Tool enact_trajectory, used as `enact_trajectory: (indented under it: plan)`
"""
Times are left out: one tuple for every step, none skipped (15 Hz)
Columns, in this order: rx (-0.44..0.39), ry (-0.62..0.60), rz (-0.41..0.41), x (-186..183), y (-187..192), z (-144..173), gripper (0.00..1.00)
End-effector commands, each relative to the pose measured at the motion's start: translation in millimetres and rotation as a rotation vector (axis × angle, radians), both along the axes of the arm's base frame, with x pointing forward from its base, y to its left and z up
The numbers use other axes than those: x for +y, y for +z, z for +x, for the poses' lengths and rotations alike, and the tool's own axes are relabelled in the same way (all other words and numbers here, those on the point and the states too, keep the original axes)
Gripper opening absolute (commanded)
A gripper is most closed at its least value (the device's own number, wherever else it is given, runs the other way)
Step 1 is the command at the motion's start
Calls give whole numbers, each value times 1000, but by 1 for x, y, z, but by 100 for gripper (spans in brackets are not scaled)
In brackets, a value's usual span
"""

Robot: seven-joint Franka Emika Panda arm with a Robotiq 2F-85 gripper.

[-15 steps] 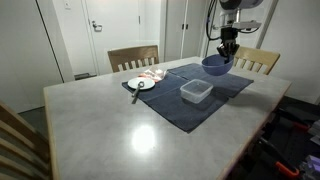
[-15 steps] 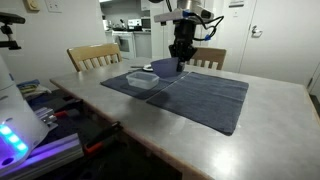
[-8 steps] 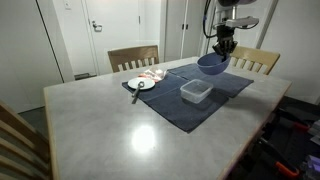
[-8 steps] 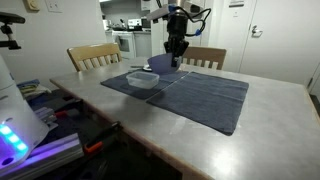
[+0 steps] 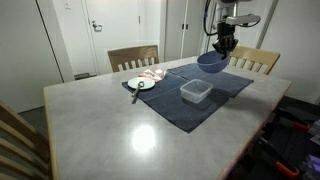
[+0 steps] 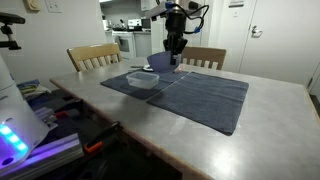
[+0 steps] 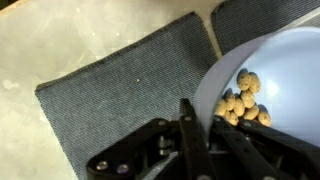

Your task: Pour the contents from the blue bowl into the clear bowl then place the blue bowl on the table

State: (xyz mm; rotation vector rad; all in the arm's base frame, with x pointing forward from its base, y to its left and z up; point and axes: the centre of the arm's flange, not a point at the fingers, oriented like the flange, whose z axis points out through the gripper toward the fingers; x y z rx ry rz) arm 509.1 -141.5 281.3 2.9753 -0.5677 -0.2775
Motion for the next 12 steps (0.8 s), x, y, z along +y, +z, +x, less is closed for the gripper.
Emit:
enact_trajectory:
  plan:
    - [4,3,-21,8,0,0,2]
    - [5,1,-31,12,1,0,2]
    - [4,-5,-39,16,1,1,2]
    - [3,-15,-54,23,2,3,2]
    - [2,-24,-67,30,2,6,2]
    - [5,-33,-85,38,2,8,2]
    - [7,-42,-106,47,3,11,2]
    - [7,-48,-125,56,4,13,2]
    - [8,-53,-148,64,5,14,2]
    - [8,-59,-171,72,4,16,2]
    - [9,-66,-194,79,3,17,2]
    - [10,-71,-211,85,2,17,2]
